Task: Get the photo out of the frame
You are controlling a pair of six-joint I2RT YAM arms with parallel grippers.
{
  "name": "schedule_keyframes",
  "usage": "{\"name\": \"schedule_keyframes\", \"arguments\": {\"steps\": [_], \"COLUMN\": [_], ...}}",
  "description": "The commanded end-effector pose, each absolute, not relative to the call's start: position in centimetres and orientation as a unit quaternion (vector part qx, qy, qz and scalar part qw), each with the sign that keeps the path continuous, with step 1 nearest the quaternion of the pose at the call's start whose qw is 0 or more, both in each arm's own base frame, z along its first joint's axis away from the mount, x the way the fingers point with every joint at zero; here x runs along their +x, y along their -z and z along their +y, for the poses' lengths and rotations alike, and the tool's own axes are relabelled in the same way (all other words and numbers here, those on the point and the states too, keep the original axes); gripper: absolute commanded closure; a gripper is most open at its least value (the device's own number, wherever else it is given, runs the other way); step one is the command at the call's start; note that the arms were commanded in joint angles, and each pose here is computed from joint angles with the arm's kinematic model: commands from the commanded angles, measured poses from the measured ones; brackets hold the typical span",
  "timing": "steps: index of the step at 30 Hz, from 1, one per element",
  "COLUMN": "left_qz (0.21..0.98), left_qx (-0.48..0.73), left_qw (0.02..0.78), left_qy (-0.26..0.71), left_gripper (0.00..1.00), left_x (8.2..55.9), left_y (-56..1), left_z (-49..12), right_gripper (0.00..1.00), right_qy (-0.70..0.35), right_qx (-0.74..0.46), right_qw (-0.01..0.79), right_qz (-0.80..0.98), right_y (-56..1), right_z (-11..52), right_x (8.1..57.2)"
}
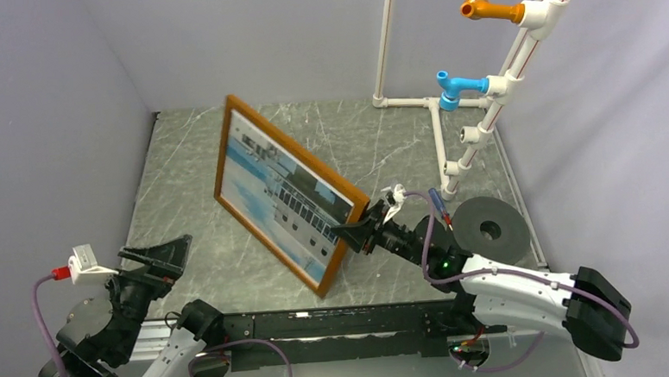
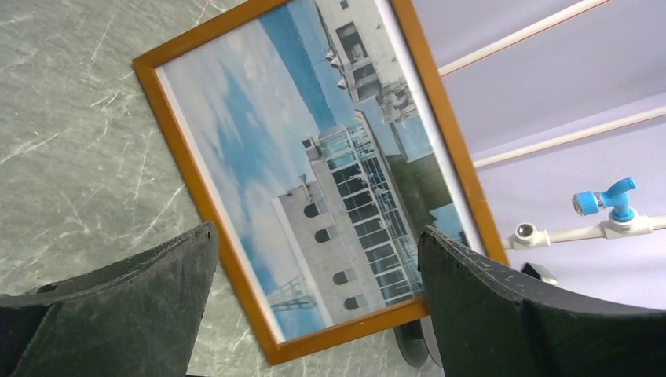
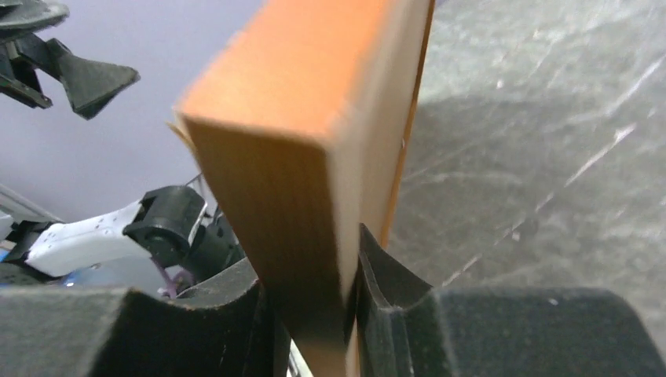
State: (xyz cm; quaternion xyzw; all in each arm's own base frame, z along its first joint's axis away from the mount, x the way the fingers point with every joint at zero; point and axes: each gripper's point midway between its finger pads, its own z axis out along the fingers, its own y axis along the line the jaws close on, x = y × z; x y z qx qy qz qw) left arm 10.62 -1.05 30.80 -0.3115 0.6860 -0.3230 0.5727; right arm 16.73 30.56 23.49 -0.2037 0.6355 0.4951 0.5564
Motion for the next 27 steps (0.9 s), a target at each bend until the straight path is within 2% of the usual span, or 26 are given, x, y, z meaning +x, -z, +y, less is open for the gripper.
{"name": "schedule_keyframes", "arguments": {"steps": [1,14,21,27], "left_qz": [0.691,0.697,0.697,0.700], "left_qx": [-0.297,-0.299,-0.299,-0.299], "left_qw": [0.573,0.563,0.562,0.559], "left_qy": [0.325,0.328,0.329,0.330], "left_gripper": [0.01,0.00,0.01,0.01], "left_x": [11.3,11.2,11.0,10.9], "left_y": [-31.3,-30.4,-30.4,-30.0], "left_z": [-1.9,-2.1,-2.0,-2.1], "right_gripper": [1.00,1.00,1.00,1.00], "right_qy": [-0.583,-0.630,-0.669,-0.669], "right_qx": [-0.187,-0.108,-0.069,-0.047], "right_qw": [0.413,0.307,0.205,0.151], "right_qz": [0.674,0.706,0.711,0.727], "right_y": [-18.8,-13.0,-9.5,-7.0], "right_z": [30.7,28.3,29.4,29.7], "right_x": [14.1,18.4,19.0,18.8]}}
